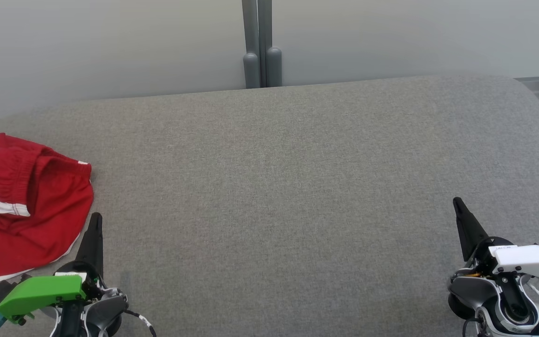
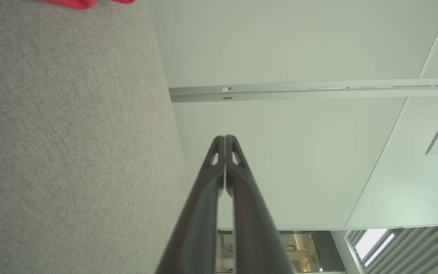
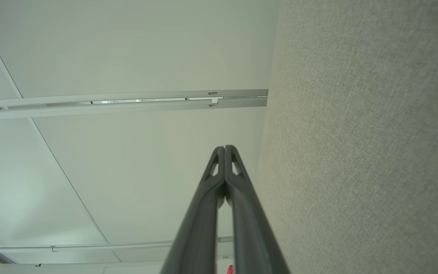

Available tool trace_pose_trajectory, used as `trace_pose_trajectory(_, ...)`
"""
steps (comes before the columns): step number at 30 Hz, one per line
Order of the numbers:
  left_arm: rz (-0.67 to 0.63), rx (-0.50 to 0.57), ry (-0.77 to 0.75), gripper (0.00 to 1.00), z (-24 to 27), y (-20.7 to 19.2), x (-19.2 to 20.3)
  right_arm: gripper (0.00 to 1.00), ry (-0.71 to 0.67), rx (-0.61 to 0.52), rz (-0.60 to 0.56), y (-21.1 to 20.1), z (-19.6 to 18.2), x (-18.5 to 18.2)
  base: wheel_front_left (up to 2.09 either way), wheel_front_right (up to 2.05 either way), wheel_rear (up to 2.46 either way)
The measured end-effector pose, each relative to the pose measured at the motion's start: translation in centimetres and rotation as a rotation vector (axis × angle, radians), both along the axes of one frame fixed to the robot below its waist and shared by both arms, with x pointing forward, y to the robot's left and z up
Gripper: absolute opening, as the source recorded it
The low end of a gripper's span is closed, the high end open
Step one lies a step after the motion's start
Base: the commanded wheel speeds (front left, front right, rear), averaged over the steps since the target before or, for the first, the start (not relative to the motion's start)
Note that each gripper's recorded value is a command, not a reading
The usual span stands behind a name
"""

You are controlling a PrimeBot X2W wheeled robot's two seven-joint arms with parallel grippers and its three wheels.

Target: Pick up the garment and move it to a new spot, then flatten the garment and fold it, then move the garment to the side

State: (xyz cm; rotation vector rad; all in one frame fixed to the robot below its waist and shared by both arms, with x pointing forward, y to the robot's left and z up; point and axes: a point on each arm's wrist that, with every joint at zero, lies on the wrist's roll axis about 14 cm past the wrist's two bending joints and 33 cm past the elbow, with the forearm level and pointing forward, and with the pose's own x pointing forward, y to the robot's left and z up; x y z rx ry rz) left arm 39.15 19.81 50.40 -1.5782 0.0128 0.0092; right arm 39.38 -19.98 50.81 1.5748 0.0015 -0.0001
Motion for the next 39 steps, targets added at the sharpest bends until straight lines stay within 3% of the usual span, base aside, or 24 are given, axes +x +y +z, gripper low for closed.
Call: trace_pose_trajectory(39, 0.000, 0.000, 0.000, 0.00, 0.00, 0.00, 0.00, 0.00, 0.000, 0.000, 0.000, 0.00, 0.00, 0.00, 0.00, 0.00, 0.00)
